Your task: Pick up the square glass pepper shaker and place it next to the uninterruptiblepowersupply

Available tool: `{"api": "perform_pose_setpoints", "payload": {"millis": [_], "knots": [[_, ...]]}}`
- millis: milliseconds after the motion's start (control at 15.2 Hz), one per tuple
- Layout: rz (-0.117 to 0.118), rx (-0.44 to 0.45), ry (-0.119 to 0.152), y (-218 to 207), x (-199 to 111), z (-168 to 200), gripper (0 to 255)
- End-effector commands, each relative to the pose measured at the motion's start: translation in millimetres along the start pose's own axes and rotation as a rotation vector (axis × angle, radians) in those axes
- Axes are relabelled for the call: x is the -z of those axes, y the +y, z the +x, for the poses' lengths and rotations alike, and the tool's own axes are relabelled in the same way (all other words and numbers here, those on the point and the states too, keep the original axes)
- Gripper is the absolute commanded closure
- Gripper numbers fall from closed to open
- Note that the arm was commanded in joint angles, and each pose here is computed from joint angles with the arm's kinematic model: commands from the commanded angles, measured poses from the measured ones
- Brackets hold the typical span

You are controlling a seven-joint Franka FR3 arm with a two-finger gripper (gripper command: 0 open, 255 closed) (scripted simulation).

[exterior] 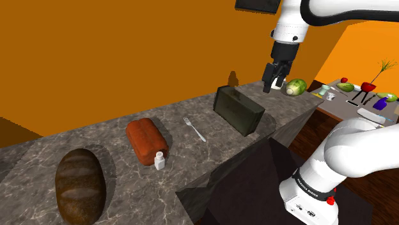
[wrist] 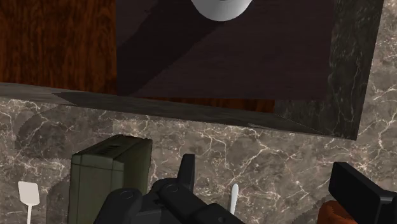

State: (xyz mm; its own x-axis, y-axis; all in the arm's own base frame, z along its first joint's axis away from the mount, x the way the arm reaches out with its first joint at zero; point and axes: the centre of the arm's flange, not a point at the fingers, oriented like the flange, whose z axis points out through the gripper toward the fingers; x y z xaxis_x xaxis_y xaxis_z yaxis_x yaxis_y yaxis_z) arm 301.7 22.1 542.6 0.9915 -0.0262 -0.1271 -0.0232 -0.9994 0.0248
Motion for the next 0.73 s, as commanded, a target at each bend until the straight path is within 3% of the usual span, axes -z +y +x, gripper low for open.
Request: {"api": "perform_pose_setpoints", "payload": {"millis": [0, 660], "knots": [[0.0, 0.0, 0.0, 0, 0, 0, 0], [0.004, -0.006, -0.022, -84, -75, 72, 0]]}}
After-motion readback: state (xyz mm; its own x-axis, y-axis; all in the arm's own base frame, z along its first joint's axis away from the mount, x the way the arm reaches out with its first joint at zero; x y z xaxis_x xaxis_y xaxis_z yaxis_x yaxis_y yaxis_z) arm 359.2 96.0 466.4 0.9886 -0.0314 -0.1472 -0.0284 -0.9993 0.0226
